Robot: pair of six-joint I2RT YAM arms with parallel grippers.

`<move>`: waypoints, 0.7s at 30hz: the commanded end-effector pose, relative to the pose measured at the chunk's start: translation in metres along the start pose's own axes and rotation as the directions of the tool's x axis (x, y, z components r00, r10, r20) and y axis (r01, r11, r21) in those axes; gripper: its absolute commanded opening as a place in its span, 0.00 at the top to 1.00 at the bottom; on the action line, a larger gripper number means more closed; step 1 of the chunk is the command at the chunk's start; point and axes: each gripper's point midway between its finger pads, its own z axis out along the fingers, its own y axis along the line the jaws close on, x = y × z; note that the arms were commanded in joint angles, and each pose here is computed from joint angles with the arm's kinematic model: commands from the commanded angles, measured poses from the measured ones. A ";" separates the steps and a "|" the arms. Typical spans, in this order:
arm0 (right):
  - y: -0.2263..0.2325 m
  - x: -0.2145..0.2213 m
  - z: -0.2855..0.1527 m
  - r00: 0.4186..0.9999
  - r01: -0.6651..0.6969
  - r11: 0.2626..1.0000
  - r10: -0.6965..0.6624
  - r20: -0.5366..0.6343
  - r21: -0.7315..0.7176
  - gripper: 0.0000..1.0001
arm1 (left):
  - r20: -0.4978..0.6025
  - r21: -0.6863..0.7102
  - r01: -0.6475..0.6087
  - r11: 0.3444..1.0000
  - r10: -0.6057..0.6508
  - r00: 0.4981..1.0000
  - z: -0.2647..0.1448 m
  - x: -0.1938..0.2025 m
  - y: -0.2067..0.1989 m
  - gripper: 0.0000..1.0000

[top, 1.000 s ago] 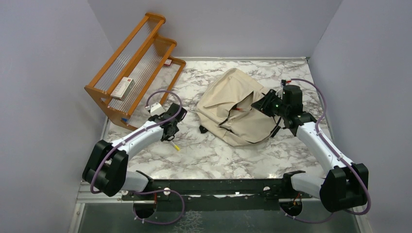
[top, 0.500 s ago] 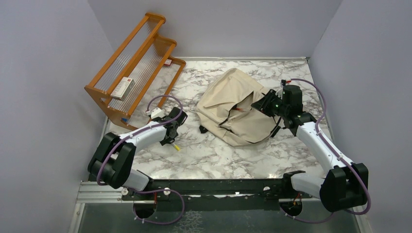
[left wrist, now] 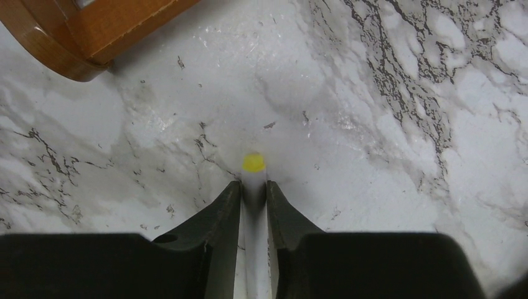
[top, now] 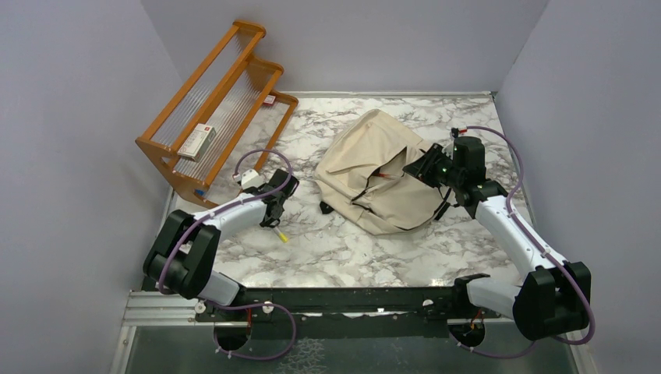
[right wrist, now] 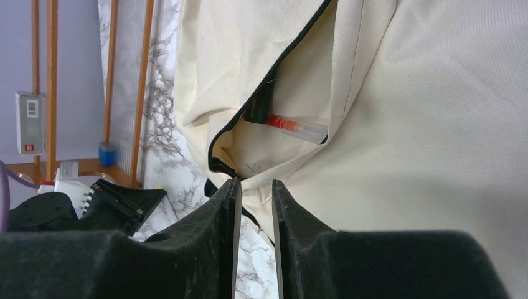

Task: Pack the student bag
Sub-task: Pick up the stationery from the center of the board.

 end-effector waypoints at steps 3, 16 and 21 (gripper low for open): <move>0.011 -0.008 -0.008 0.999 0.048 0.998 -0.047 0.021 -0.030 0.71 | -0.026 0.002 -0.021 1.000 0.021 0.999 0.006 0.008 0.003 0.84; 0.110 0.010 -0.009 0.947 0.245 0.859 -0.311 -0.078 -0.449 0.69 | 0.027 0.396 0.010 0.918 -0.022 0.999 -0.055 -0.042 -0.077 1.00; 0.149 0.058 0.010 0.921 0.228 0.817 -0.358 -0.155 -0.529 0.68 | 0.027 0.628 0.028 0.777 -0.057 0.998 -0.100 -0.062 -0.123 1.00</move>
